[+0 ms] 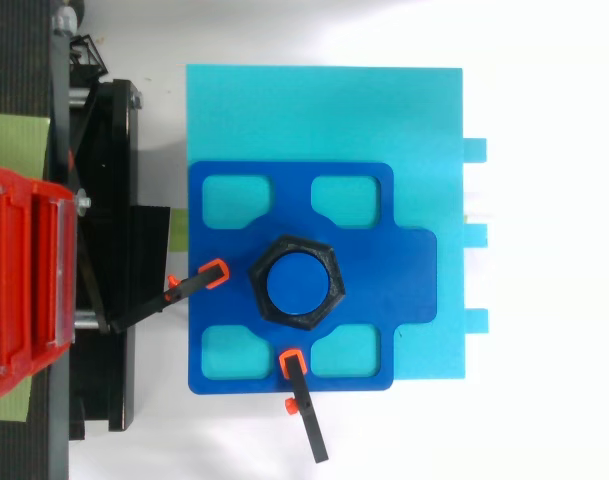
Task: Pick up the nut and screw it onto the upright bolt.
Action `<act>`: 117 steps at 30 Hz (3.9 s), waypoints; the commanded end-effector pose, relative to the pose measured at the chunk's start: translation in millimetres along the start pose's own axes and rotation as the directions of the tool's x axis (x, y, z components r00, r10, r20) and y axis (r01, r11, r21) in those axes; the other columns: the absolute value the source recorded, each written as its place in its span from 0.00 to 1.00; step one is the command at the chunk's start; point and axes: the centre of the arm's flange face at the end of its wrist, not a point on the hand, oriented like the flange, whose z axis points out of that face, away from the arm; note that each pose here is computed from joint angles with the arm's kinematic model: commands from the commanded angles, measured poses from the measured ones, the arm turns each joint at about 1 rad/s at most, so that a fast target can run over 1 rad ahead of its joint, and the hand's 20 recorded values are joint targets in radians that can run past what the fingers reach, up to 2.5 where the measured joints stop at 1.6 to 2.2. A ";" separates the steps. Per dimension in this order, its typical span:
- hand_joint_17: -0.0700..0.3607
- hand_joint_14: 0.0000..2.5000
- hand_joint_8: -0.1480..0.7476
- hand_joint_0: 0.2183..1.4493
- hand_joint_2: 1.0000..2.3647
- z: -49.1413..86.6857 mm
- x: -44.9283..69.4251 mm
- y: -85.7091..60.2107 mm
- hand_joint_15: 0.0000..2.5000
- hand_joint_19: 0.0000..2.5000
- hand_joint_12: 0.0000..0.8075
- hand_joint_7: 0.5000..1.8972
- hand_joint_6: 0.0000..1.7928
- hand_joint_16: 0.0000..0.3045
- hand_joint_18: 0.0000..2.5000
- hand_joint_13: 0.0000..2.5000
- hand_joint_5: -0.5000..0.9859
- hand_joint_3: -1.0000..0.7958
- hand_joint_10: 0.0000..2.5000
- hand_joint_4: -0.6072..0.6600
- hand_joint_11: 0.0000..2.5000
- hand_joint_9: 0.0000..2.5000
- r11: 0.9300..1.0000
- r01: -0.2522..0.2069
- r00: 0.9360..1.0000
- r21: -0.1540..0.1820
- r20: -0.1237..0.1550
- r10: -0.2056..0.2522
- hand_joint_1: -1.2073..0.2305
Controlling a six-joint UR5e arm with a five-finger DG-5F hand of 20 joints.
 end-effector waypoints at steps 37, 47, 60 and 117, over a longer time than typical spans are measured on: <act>0.39 0.00 0.37 0.22 0.00 -0.3 0.2 -0.4 0.00 0.00 0.41 0.13 0.28 0.14 0.00 0.00 0.17 0.28 0.00 0.60 0.00 0.00 1.000 0.000 1.000 0.001 -0.001 0.000 0.53; 0.38 0.00 0.36 0.23 0.00 -0.3 0.2 -0.4 0.00 0.00 0.39 0.16 0.28 0.14 0.00 0.00 0.17 0.28 0.00 0.60 0.00 0.00 1.000 0.000 1.000 0.001 -0.001 0.000 0.52; 0.38 0.00 0.35 0.23 0.00 -0.3 0.3 -0.4 0.00 0.00 0.39 0.16 0.28 0.13 0.00 0.00 0.17 0.28 0.00 0.60 0.00 0.00 1.000 0.000 1.000 0.001 -0.002 0.000 0.52; 0.39 0.00 0.37 0.23 0.00 -0.1 0.1 -0.3 0.00 0.00 0.40 0.10 0.28 0.14 0.00 0.00 0.17 0.28 0.00 0.61 0.00 0.00 1.000 0.001 1.000 0.000 0.000 -0.001 0.50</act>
